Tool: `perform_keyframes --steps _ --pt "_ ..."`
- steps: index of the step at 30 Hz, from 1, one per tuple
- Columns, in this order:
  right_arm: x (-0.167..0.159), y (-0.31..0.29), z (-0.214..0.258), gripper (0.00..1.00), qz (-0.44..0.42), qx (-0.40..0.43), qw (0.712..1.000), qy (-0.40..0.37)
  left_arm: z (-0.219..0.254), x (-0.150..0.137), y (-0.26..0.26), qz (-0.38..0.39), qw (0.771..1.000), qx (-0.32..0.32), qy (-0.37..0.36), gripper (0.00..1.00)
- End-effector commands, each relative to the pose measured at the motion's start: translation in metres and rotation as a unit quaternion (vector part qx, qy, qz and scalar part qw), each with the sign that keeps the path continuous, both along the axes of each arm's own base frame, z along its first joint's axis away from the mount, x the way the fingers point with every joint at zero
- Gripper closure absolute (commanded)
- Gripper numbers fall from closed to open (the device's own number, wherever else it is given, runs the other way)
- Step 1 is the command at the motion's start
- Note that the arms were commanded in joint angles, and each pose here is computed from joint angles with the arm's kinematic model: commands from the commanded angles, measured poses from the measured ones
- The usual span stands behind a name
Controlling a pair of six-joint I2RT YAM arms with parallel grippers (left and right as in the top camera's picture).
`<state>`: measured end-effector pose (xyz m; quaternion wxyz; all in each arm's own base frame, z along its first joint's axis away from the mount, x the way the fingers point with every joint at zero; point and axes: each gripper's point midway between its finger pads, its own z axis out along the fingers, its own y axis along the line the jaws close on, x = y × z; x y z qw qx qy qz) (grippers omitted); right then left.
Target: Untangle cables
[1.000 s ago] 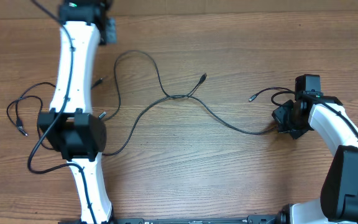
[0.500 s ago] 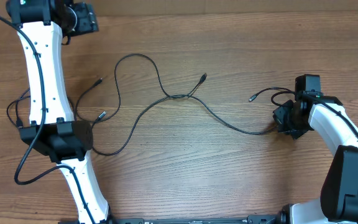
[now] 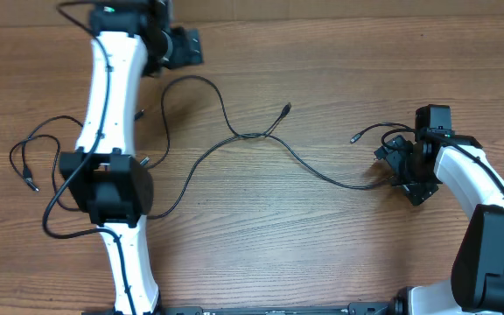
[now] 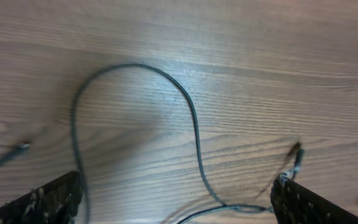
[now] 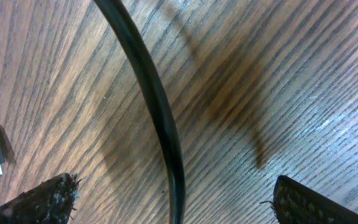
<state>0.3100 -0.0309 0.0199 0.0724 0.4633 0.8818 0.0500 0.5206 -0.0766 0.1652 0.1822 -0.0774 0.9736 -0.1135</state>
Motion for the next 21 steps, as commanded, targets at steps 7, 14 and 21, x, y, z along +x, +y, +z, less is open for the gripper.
perform_keyframes --steps 7,14,21 --pt "0.0 0.002 0.004 0.0 0.0 -0.001 1.0 -0.007 -0.066 -0.014 -0.062 0.043 0.998 0.037 0.025 0.1" --pt "0.002 0.001 0.004 0.0 0.0 -0.001 1.0 -0.01 -0.095 -0.029 -0.1 0.042 0.997 0.054 0.027 0.24" --pt "0.002 0.001 0.004 0.0 0.0 -0.001 1.0 -0.011 -0.098 -0.047 -0.143 -0.064 0.995 0.071 0.019 0.34"
